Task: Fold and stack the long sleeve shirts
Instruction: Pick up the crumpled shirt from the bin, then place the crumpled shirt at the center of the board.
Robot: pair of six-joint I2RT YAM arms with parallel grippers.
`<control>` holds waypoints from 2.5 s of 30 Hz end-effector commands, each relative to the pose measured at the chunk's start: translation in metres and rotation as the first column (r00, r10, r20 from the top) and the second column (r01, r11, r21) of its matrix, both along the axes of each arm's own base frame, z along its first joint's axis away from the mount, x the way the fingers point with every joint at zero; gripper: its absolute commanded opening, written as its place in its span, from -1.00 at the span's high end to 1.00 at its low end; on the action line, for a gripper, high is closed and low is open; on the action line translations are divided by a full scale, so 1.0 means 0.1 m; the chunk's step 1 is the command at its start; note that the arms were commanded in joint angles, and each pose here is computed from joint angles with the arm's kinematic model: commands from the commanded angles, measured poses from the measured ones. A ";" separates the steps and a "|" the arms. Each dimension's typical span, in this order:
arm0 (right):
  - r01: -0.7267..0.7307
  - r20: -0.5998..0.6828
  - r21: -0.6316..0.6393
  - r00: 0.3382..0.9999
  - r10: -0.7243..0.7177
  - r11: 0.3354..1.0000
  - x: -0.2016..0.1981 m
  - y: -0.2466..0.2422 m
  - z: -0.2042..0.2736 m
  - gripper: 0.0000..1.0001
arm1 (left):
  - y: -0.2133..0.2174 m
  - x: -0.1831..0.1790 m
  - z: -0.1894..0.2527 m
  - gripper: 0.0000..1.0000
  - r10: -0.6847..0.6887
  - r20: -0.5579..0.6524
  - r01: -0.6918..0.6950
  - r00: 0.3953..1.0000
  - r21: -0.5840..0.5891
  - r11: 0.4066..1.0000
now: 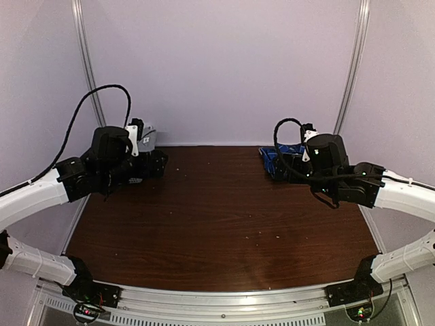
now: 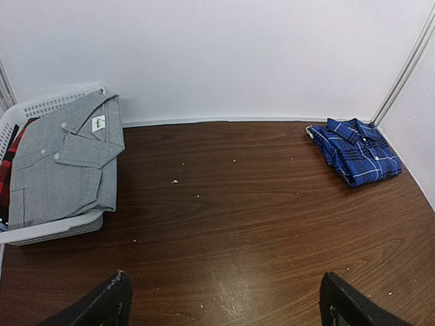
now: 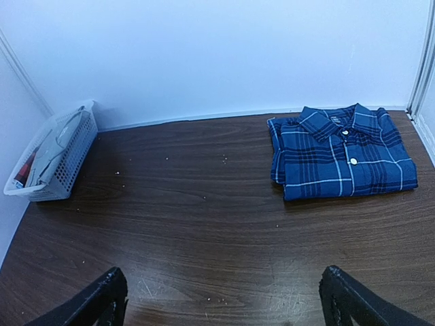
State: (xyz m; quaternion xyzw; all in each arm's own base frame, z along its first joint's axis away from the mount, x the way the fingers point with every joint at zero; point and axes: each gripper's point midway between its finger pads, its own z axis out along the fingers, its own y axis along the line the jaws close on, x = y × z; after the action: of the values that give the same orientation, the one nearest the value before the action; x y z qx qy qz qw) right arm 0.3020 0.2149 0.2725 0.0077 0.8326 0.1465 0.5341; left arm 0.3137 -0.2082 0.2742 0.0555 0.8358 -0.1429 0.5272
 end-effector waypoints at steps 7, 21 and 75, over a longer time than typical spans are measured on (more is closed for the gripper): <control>0.022 0.010 -0.041 1.000 -0.021 0.999 -0.02 -0.10 0.03 -1.00 | 0.19 0.16 0.08 -0.95 0.146 -0.001 -0.146 0.989 0.088 0.985; -0.071 0.048 -0.017 0.996 0.072 0.997 -0.10 -0.02 0.20 -1.00 | 0.73 1.29 -0.40 -0.95 0.354 -0.122 -0.315 0.927 0.260 0.913; -0.053 0.065 -0.002 0.996 0.053 0.999 -0.13 -0.09 0.25 -1.00 | -0.46 1.13 1.40 1.00 -0.240 0.056 0.241 0.969 -0.012 0.970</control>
State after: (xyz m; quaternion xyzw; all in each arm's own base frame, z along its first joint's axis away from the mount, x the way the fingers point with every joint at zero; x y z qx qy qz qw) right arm 0.2833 0.2099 0.2728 -0.0277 0.8311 0.1685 0.5292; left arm 0.4858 -0.1861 0.3431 0.0843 0.8597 -0.0851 0.4965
